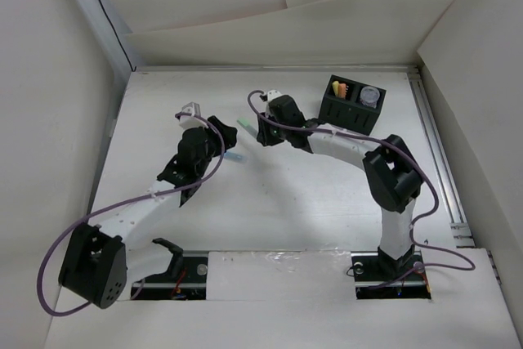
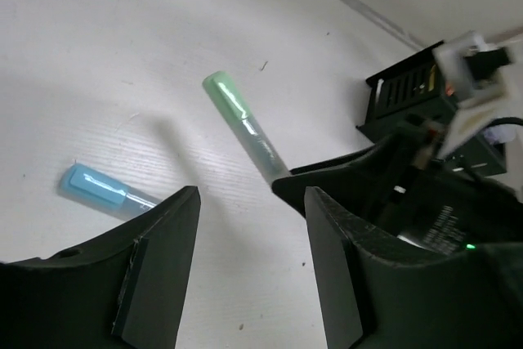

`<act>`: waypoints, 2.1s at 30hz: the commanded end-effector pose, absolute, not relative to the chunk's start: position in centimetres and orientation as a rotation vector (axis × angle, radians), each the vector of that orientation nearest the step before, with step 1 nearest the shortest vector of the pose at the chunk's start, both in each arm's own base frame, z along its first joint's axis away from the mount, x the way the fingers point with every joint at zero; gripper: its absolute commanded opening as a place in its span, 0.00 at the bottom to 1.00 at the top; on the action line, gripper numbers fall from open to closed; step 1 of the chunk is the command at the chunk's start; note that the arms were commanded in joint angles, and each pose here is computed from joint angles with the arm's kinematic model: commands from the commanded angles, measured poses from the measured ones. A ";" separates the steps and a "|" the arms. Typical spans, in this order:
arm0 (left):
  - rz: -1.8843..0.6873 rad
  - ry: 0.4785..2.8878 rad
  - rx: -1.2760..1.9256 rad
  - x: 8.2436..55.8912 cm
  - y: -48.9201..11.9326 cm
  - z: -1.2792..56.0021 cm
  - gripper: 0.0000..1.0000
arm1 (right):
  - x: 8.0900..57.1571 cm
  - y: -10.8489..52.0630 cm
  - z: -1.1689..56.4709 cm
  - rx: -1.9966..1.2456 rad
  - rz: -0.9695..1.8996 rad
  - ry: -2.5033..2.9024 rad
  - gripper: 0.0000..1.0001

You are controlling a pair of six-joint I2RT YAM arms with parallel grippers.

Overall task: Sort the stationery into containers
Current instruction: Grab a piece of stationery with the right arm, then pass the stationery from the right arm to the left

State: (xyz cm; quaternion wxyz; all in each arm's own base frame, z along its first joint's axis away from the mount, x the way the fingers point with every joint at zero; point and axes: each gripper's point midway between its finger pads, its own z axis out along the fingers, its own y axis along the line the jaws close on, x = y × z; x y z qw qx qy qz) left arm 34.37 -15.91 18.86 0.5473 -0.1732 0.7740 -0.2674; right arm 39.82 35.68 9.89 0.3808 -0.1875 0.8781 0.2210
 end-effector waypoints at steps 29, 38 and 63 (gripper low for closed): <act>-1.138 1.884 -0.442 37.9 -18.9 15.7 0.52 | 35.6 36.8 16.8 -0.488 0.903 2.057 0.02; -1.178 1.834 -0.456 38.6 -19.1 16.1 0.45 | 34.5 37.7 17.3 -0.518 0.949 2.050 0.02; -1.246 1.789 -0.419 39.1 -20.9 17.3 0.01 | 34.5 36.8 18.4 -0.485 0.966 2.029 0.40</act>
